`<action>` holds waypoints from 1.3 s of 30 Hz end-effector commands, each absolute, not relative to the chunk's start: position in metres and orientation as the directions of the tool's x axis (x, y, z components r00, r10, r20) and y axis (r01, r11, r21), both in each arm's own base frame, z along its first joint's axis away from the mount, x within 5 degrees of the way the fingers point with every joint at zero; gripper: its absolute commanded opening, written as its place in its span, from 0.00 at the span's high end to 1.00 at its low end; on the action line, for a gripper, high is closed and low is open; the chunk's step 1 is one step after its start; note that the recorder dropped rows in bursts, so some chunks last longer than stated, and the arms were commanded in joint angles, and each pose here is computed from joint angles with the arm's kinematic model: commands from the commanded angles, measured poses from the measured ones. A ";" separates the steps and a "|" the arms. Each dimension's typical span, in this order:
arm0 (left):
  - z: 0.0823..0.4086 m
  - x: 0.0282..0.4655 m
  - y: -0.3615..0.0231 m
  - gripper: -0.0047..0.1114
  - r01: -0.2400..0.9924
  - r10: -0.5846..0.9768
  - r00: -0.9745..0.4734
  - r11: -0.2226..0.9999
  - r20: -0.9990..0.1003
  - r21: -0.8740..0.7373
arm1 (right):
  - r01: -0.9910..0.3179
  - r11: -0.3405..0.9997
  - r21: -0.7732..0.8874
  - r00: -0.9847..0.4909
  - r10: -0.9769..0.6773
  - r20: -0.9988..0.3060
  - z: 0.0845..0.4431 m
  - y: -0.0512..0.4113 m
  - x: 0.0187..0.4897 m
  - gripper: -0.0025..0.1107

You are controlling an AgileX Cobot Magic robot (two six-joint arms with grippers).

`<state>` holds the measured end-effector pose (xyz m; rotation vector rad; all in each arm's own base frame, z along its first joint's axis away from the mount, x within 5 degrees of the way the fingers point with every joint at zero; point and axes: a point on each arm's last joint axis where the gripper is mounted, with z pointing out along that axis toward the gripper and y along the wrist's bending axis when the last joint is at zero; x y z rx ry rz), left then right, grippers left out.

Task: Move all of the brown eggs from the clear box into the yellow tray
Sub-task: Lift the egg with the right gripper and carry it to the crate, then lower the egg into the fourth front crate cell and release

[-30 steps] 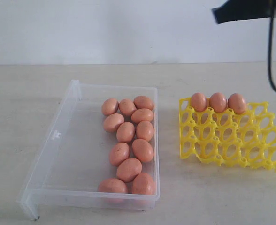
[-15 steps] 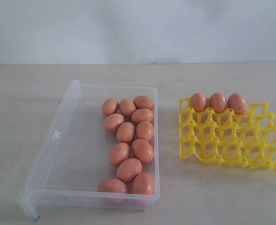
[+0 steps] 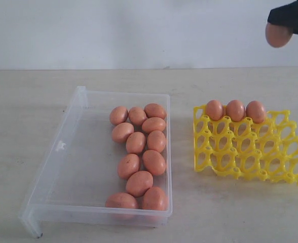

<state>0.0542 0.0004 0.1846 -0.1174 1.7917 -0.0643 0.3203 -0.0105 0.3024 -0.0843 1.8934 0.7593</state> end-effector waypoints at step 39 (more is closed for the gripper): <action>0.186 0.054 0.000 1.00 -0.042 -0.116 -0.211 0.993 -0.970 -0.110 | -0.270 0.843 0.466 -0.646 0.200 -0.737 0.151 -0.081 0.359 0.98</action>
